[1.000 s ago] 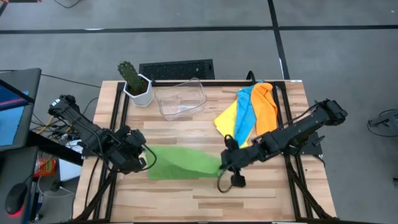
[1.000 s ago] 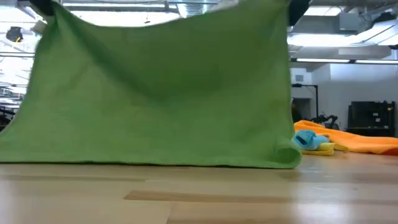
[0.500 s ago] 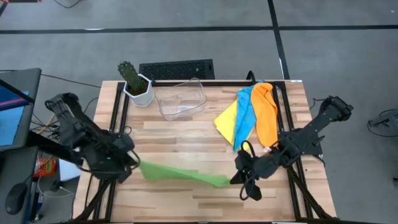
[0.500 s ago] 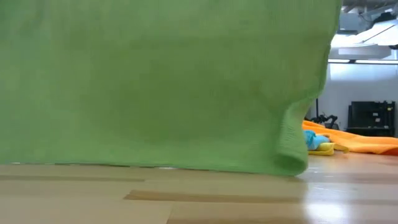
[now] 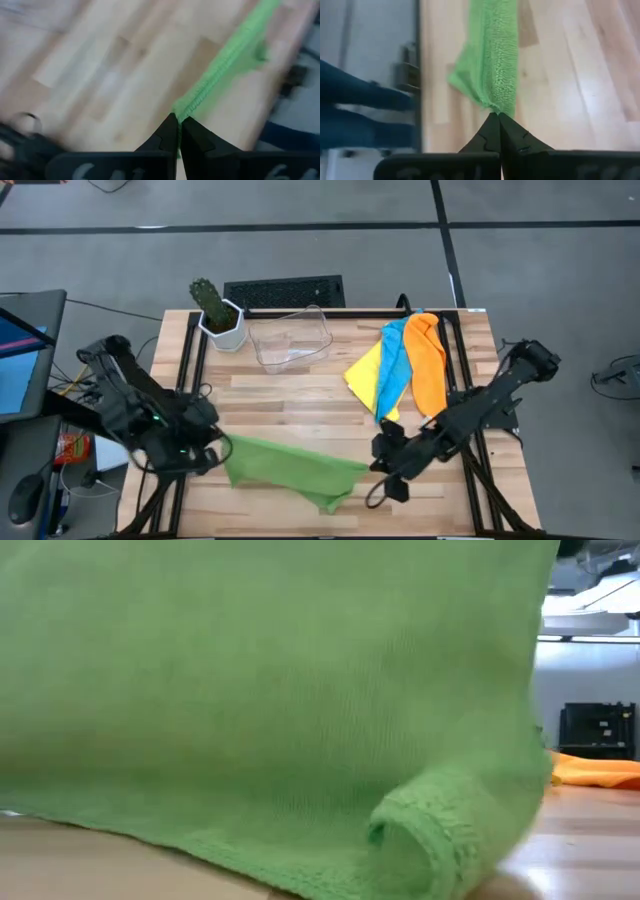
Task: Fold microfiber towels
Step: Fold the green microfiber cloth
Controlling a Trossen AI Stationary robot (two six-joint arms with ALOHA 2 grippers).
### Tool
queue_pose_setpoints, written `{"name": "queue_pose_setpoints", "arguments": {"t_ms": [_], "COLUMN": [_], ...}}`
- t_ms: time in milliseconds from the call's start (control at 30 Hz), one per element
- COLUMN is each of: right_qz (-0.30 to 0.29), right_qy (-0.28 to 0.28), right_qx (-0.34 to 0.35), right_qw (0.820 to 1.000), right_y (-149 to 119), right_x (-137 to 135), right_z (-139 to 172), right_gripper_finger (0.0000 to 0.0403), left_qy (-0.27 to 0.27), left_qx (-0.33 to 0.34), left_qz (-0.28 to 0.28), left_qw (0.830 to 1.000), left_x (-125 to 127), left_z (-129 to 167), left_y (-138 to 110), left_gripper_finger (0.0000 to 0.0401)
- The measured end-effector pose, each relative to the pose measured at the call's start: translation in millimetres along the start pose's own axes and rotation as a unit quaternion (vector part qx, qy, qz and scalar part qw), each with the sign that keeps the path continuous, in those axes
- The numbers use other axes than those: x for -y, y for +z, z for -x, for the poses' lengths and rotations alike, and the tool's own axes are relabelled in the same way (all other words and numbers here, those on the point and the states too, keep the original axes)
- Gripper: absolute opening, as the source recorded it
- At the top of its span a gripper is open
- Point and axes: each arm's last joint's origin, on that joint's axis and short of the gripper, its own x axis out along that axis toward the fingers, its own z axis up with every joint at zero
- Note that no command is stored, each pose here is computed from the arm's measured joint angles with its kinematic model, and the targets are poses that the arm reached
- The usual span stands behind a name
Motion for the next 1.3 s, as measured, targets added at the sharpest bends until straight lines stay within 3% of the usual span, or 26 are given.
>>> {"name": "queue_pose_setpoints", "arguments": {"t_ms": [233,400,633,800,933,1133,1300], "right_qz": [0.043,0.014,-0.008,0.022,0.024,0.030,0.019], "right_qy": [-0.051,-0.122,-0.157,-0.077,-0.051,0.015,0.036], "right_qx": [-0.058,-0.093,-0.077,-0.035,-0.006,0.012,0.020], "right_qw": [0.996,0.988,0.985,0.996,0.998,0.999,0.999], "right_y": [10.1,16.9,28.2,39.5,41.5,41.4,36.5], "right_x": [28.2,60.4,81.4,70.7,60.3,45.3,36.8], "right_z": [-45.3,-54.5,-52.7,-61.9,-74.4,-99.6,-120.0], "right_gripper_finger": [0.0012,0.0012,0.0012,0.0012,0.0012,0.0012,0.0012], "left_qy": [0.140,0.230,0.279,0.253,0.209,0.190,0.171], "left_qx": [0.028,0.047,0.074,0.066,0.064,0.061,0.026], "left_qz": [-0.032,-0.048,-0.063,-0.045,-0.038,-0.040,-0.046], "left_qw": [0.989,0.971,0.956,0.964,0.975,0.979,0.984], "left_x": [-17.3,-37.6,-54.3,-54.8,-48.6,-44.5,-42.9], "left_z": [-61.5,-98.5,-130.5,-150.0,-160.5,-160.4,-156.8], "left_y": [-11.0,-17.5,-17.1,-20.9,-27.2,-31.5,-36.3], "left_gripper_finger": [0.0000,0.0000,0.0000,0.0000,0.0000,0.0000,0.0000]}}
